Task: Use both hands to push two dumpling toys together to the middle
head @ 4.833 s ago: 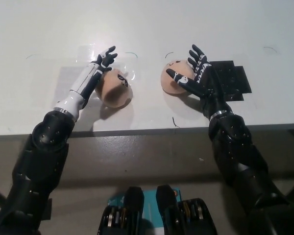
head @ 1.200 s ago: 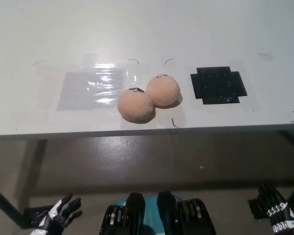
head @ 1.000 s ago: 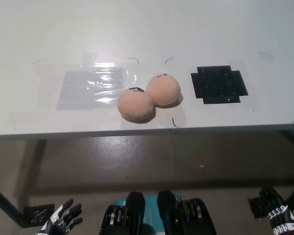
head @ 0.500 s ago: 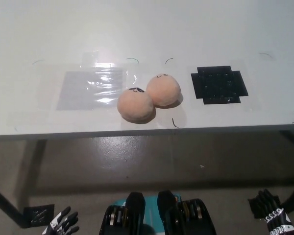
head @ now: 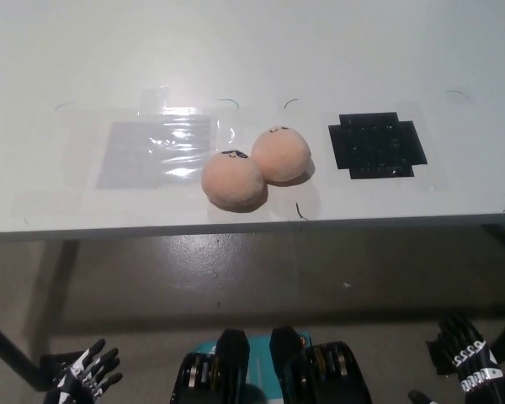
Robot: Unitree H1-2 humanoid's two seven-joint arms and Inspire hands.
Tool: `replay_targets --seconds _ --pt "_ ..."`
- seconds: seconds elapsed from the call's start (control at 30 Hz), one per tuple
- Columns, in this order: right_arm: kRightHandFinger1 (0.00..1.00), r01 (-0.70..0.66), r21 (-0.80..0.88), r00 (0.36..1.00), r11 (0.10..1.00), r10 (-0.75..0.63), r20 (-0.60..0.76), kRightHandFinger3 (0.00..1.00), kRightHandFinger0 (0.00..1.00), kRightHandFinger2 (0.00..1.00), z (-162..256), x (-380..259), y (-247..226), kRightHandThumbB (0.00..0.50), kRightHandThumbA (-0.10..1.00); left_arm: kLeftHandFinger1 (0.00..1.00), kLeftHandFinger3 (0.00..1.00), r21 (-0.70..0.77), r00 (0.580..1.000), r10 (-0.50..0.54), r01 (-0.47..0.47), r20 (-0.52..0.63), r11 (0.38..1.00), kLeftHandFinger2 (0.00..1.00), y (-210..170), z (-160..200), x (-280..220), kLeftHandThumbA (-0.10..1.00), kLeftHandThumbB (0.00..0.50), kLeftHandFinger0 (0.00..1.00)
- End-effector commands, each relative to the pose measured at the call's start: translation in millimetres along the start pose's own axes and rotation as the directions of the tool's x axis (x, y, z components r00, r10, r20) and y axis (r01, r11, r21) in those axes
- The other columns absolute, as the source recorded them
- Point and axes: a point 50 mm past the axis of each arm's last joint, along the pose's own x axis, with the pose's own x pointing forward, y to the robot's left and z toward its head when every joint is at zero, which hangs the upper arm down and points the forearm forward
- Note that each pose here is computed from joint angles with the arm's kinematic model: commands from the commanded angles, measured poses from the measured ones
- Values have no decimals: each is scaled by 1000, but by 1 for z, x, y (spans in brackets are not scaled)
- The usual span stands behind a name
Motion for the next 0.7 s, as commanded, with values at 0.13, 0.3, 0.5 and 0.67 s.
replay_targets --seconds 0.13,0.3,0.5,0.67 --pt "1000 57 73 998 996 -57 9 1000 1000 1000 6 11 -9 332 1000 1000 1000 26 999 1 -2 41 1000 1000 12 7 1 1000 357 1000" --pt "1000 67 75 998 995 -67 -1 1000 1000 1000 6 13 -9 346 1000 1000 1000 11 999 -1 1 43 1000 1000 12 7 3 1000 349 1000" --pt "1000 64 73 998 995 -65 5 1000 1000 1000 5 12 -9 334 1000 1000 1000 18 999 4 -5 34 1000 1000 14 7 2 1000 357 1000" --pt "1000 63 66 998 996 -63 6 1000 1000 1000 5 12 -8 325 1000 1000 1000 20 1000 11 -12 28 1000 1000 15 6 2 1000 359 1000"
